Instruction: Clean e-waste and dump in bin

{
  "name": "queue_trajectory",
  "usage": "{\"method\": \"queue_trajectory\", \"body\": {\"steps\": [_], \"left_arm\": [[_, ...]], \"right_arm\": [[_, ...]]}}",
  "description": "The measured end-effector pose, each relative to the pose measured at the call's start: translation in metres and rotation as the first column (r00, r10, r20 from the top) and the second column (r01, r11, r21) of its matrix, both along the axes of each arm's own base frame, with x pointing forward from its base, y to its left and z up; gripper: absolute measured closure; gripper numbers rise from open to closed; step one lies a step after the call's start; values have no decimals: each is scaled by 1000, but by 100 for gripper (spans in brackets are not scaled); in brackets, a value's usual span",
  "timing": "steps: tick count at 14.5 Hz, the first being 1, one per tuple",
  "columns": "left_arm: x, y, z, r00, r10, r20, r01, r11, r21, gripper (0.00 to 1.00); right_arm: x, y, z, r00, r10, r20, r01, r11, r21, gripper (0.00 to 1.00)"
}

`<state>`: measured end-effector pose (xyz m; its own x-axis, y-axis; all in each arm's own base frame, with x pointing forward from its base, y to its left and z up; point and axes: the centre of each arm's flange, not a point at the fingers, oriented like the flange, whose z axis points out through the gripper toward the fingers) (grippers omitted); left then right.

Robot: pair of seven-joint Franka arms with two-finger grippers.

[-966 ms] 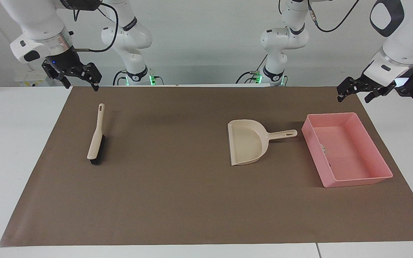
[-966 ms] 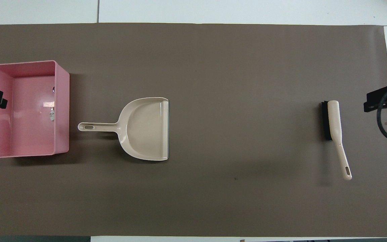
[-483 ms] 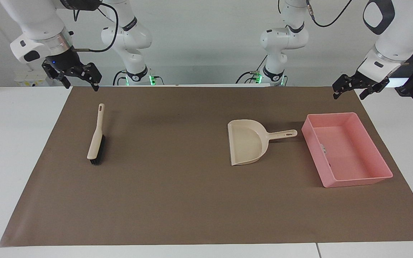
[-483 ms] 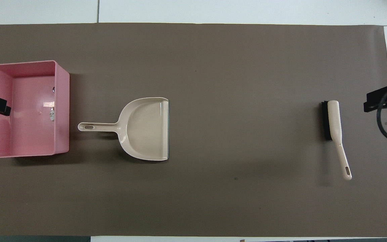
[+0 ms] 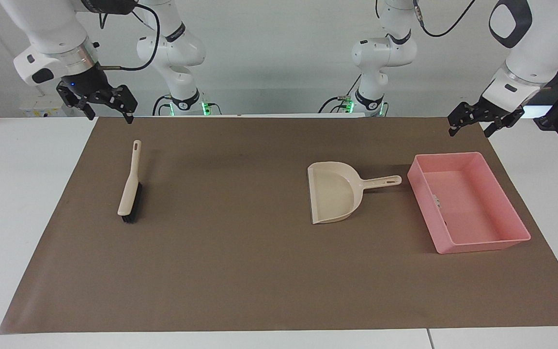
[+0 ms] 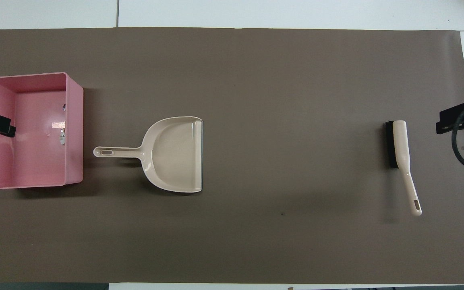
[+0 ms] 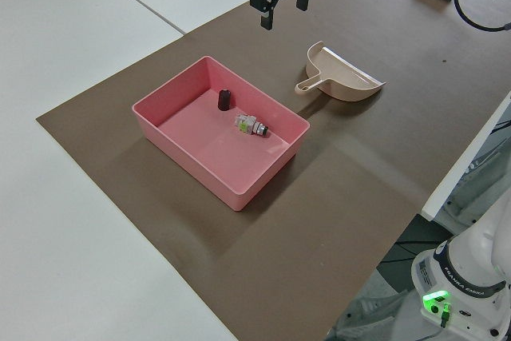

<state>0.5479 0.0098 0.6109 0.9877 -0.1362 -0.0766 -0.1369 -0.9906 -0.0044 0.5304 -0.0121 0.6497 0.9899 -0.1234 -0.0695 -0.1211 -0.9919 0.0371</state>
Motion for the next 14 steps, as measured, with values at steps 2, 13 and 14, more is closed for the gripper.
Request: {"method": "queue_trajectory", "body": {"steps": [2, 13, 14], "left_arm": [[1, 0, 0, 1000, -1, 5, 1, 1000, 0, 0], [4, 1, 3, 999, 1, 39, -1, 1000, 0, 0], [4, 1, 3, 999, 2, 39, -2, 1000, 0, 0]], "right_arm": [[0, 0, 0, 1000, 0, 0, 0, 1000, 0, 0], [0, 0, 0, 1000, 0, 0, 0, 1000, 0, 0], [0, 0, 0, 1000, -1, 0, 1, 1000, 0, 0]]}}
